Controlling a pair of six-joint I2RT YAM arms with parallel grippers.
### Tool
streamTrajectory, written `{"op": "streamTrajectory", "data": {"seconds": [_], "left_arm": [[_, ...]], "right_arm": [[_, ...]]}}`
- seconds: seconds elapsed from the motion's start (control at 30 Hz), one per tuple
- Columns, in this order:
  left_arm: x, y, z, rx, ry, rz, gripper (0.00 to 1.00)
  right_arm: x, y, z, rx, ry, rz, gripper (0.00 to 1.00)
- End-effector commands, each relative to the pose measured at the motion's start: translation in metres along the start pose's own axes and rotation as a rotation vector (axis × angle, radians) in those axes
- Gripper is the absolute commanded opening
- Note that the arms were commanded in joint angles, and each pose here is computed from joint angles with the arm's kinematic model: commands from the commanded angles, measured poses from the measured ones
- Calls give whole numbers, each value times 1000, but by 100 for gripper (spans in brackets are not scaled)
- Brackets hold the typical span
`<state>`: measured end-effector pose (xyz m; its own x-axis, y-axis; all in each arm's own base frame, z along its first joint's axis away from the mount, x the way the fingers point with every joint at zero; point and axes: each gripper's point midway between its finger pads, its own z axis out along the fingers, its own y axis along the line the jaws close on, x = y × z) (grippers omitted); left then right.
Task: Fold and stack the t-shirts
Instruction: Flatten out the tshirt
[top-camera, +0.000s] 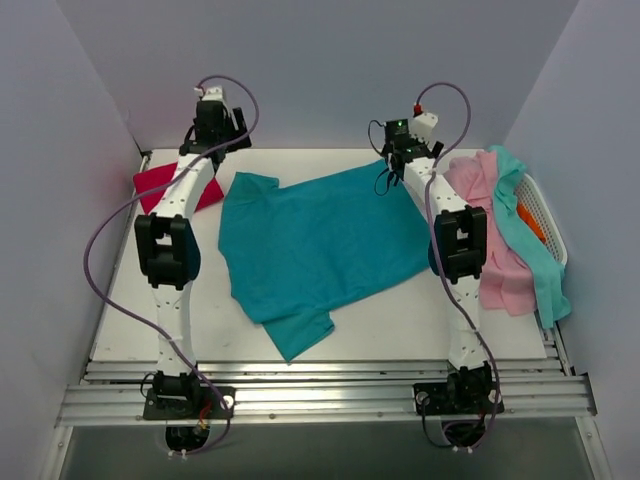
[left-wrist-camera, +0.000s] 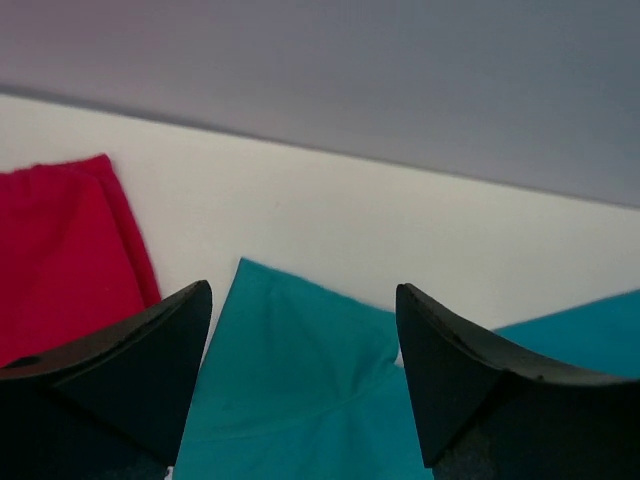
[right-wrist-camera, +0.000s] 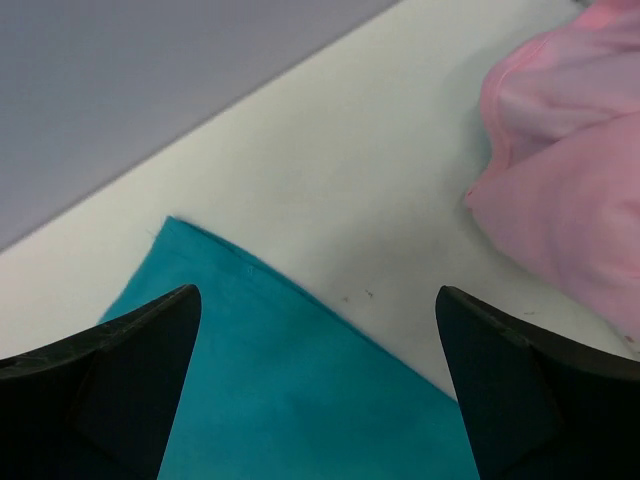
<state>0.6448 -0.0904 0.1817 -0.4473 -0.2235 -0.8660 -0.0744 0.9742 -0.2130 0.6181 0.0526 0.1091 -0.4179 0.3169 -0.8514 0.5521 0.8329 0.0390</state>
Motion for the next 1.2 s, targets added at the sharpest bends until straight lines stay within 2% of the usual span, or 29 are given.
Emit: {"op": "streamTrajectory", "data": {"seconds": [0.0, 0.03, 0.1, 0.13, 0.17, 0.2, 0.27, 0.33, 0.37, 0.43, 0.47, 0.53, 0.57, 0.6, 0.63, 0.67, 0.7, 0.73, 0.87, 1.03, 1.17], "left_arm": [[-115, -30, -73, 47, -221, -27, 83], [-135, -29, -97, 30, -267, -30, 84], [-149, -31, -122, 30, -312, -34, 85], [-152, -29, -145, 23, -328, -34, 85], [-151, -28, -155, 19, -335, -31, 85], [-152, -33, -168, 30, -353, -30, 85], [-134, -29, -195, 10, -344, -27, 85], [-128, -43, -229, 34, -384, -20, 85], [-89, -37, -218, 8, -318, -1, 85], [-71, -47, -236, 45, -326, -14, 85], [-30, -40, -225, 32, -248, -27, 84], [0, -43, -229, 55, -208, -59, 81], [39, -36, -221, 38, -143, -46, 78], [56, -33, -220, 27, -122, -47, 75], [67, -36, -225, 43, -119, -50, 74], [76, -37, -224, 56, -120, -66, 73], [102, -31, -220, 55, -84, -60, 71], [110, -31, -218, 62, -79, -59, 71], [144, -18, -199, -7, -3, -49, 62], [180, -23, -166, -9, 81, -27, 52], [180, -24, -145, -49, 91, -34, 49]], "right_arm": [[-131, -8, -86, -19, -244, 128, 100], [-135, -11, -96, -22, -255, 133, 100], [-121, -16, -106, -27, -239, 122, 100], [-136, -20, -128, -55, -273, 158, 100], [-112, -22, -129, -48, -245, 125, 100], [-107, -23, -136, -59, -242, 125, 100], [-107, -27, -158, -93, -256, 152, 100], [-76, -31, -164, -128, -214, 145, 100], [-66, -32, -166, -145, -193, 145, 100], [-34, -41, -169, -164, -138, 129, 100], [-24, -45, -171, -159, -126, 127, 100], [10, -65, -173, -140, -77, 101, 100], [22, -73, -174, -134, -60, 100, 100], [18, -77, -181, -153, -78, 139, 100], [47, -94, -174, -134, -31, 113, 100], [56, -101, -174, -135, -15, 131, 100], [56, -107, -179, -152, -21, 162, 100], [82, -121, -174, -147, 30, 149, 100], [112, -140, -174, -172, 89, 198, 100], [117, -148, -170, -146, 79, 185, 100], [98, -127, -165, -182, 57, 189, 95]]}}
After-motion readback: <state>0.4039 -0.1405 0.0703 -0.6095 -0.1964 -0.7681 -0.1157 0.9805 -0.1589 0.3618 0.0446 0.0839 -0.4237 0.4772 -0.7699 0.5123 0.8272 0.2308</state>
